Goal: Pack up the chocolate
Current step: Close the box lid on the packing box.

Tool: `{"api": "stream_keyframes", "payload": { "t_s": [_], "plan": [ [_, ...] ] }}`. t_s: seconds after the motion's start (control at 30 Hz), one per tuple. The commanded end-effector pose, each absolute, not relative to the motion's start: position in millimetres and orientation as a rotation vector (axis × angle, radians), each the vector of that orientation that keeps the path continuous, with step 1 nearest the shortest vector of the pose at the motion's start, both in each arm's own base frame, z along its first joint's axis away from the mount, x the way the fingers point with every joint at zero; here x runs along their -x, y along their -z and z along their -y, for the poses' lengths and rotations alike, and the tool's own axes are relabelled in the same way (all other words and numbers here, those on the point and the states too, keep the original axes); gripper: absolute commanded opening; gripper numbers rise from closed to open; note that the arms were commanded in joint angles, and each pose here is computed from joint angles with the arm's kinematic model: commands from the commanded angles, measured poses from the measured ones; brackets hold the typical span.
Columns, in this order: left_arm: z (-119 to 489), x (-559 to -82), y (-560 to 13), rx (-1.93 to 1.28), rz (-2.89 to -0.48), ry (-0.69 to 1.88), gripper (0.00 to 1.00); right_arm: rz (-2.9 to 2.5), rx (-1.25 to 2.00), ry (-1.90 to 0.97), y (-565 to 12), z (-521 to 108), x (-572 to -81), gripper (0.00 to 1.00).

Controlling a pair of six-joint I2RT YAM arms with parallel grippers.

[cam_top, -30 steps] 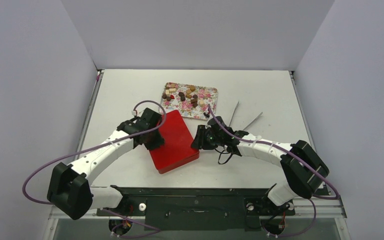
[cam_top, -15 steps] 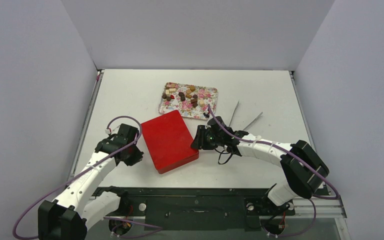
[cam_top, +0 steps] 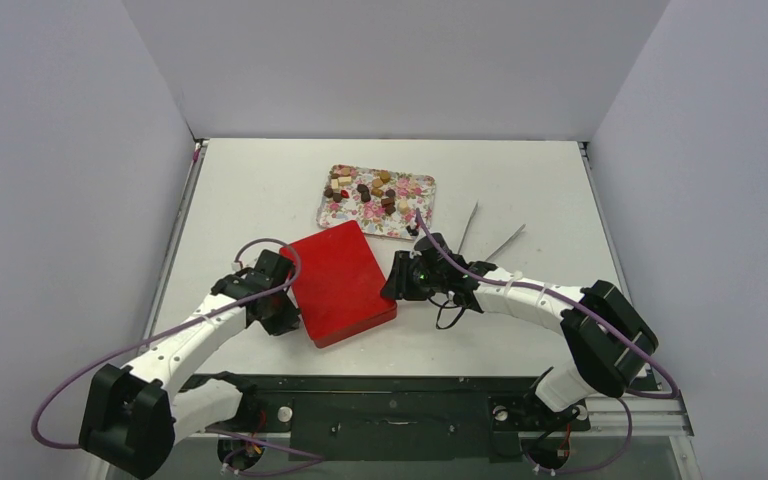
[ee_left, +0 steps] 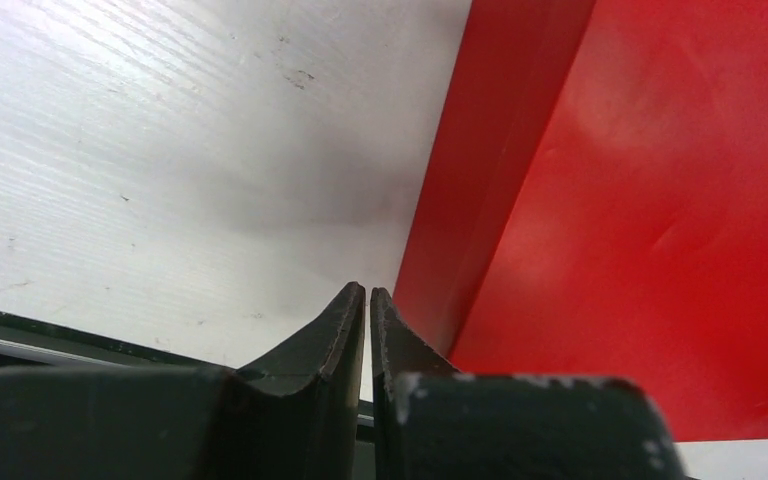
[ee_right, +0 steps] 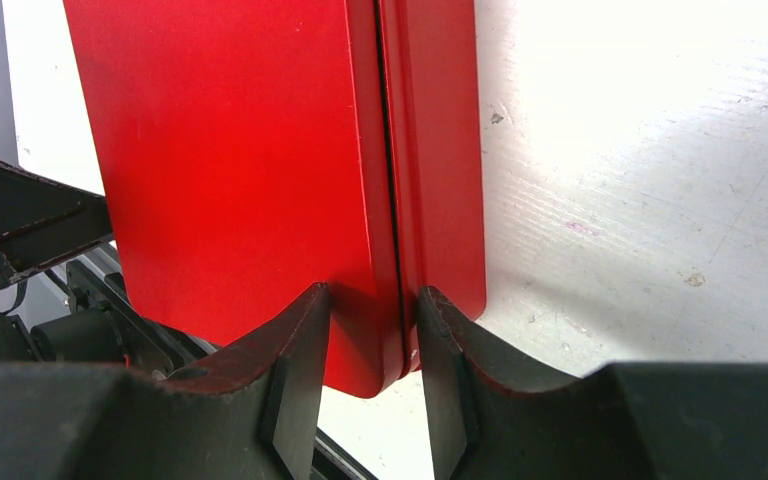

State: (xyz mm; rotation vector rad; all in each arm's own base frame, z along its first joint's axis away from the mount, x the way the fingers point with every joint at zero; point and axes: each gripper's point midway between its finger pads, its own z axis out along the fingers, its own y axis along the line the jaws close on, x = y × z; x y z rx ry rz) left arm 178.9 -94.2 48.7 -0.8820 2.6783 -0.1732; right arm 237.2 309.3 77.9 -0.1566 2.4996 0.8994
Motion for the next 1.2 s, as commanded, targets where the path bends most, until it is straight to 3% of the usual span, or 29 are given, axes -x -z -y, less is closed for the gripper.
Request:
{"api": "stream_keyframes", "payload": {
  "t_s": [0.0, 0.4, 0.87, 1.17],
  "plan": [
    [114.2, -204.4, -66.1, 0.851, -2.626, 0.288, 0.05, -2.451, 0.173, -0.978, -93.4, -324.0, -235.8, 0.34],
    [130.2, -216.7, -76.1, 0.804, -2.634, 0.328, 0.05, -2.442, 0.177, -1.041, -92.9, -336.1, -231.7, 0.37],
    [132.3, -219.3, -91.4, 0.789, -2.617, 0.35, 0.05, -2.448, 0.168, -1.022, -89.7, -335.7, -231.6, 0.49],
    [105.7, -202.6, -87.4, 0.881, -2.564, 0.352, 0.25, -2.458, 0.163, -0.958, -84.7, -328.7, -234.5, 0.51]
  ]
}}
